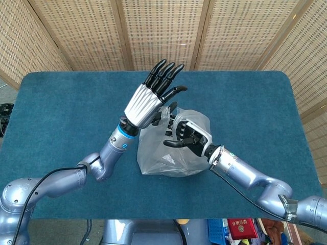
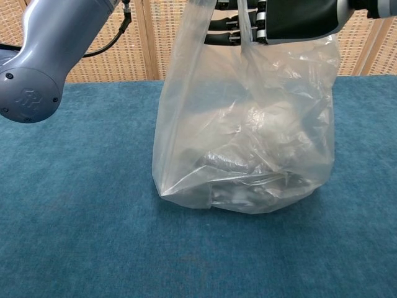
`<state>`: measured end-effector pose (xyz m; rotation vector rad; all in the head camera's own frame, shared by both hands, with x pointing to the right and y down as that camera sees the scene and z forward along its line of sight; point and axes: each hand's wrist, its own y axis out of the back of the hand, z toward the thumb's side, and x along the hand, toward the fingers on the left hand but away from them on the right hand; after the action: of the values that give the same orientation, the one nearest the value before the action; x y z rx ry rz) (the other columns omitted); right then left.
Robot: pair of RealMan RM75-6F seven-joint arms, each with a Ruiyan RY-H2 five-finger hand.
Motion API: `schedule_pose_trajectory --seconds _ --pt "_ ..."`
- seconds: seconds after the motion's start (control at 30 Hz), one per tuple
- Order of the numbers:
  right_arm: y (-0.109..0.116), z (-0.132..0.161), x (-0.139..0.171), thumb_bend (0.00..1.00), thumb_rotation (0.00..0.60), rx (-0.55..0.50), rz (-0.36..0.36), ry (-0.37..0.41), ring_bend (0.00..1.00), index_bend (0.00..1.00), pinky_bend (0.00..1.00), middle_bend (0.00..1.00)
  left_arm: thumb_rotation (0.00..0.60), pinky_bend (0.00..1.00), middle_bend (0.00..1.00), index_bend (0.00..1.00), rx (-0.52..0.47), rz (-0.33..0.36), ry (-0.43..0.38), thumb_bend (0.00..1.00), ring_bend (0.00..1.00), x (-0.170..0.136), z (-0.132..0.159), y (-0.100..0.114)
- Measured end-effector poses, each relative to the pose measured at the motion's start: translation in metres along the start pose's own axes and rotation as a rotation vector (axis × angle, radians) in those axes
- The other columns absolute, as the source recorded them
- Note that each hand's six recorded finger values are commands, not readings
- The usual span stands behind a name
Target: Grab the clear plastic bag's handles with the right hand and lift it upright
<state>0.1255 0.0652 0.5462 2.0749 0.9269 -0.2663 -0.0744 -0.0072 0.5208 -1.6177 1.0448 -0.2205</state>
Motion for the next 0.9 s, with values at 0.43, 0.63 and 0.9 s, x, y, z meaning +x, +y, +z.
schedule_pose_trajectory --seconds 0.43,0.63,0.9 --pt "-0.008 0.005 -0.012 0.04 0.600 -0.062 0.044 0.092 0.06 0.15 0.14 0.22 0.600 0.02 0.00 0.30 0.004 0.004 0.006 0.41 0.00 0.002 -0.007 0.000" --pt "-0.004 0.005 -0.016 0.04 0.600 -0.082 0.034 0.100 0.06 0.15 0.14 0.21 0.600 0.02 0.00 0.30 -0.005 0.001 0.007 0.41 0.00 0.001 -0.007 -0.002" --pt "-0.002 0.006 -0.019 0.05 0.600 -0.090 0.027 0.097 0.06 0.15 0.14 0.21 0.600 0.02 0.00 0.30 -0.021 -0.002 0.012 0.41 0.00 0.000 -0.006 -0.005"
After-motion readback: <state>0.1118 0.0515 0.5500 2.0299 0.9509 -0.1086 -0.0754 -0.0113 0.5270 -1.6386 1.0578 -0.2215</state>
